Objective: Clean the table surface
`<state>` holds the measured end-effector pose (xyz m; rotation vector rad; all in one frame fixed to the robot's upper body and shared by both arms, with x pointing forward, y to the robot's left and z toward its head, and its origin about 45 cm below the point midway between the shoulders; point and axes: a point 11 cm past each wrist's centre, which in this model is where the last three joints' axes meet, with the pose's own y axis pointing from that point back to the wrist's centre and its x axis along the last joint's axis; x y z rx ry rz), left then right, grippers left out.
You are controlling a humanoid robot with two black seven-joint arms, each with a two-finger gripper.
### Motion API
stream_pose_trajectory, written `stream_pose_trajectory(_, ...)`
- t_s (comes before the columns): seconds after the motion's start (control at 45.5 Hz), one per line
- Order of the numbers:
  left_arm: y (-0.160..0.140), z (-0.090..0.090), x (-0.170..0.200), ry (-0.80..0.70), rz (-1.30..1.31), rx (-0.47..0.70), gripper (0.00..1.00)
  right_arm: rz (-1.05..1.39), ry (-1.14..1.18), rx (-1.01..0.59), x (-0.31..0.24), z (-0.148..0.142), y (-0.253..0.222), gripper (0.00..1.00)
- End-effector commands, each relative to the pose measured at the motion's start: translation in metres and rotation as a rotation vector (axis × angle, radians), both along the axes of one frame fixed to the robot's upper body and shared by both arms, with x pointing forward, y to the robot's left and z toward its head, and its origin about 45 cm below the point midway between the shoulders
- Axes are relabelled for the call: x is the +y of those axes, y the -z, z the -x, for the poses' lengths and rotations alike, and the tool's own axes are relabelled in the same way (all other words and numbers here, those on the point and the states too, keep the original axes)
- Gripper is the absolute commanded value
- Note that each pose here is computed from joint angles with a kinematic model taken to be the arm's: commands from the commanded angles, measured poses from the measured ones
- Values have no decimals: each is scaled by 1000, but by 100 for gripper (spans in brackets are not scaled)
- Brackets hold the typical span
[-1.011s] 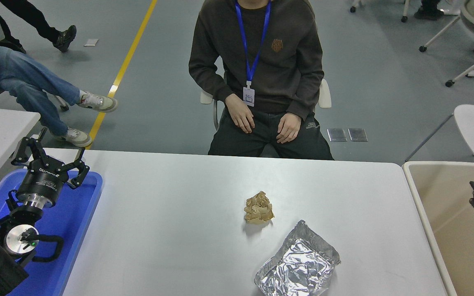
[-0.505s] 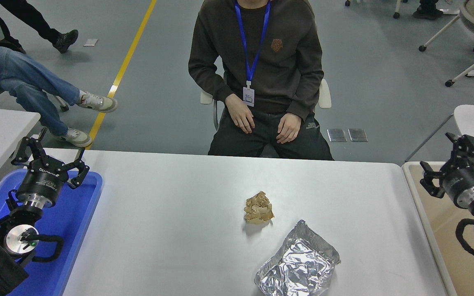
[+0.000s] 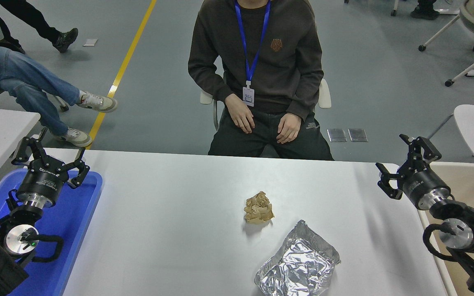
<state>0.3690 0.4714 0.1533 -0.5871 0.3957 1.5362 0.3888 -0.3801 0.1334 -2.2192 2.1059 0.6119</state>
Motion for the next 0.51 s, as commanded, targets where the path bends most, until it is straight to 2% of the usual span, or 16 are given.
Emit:
stream_pose_trajectory(0.0, 0, 0, 0, 0, 0, 0, 100, 21, -11, 10, 5, -5, 2, 100)
stream_pose_trajectory(0.484, 1, 1, 0, -1, -1, 3, 100, -7, 62, 4, -5, -7, 7, 100)
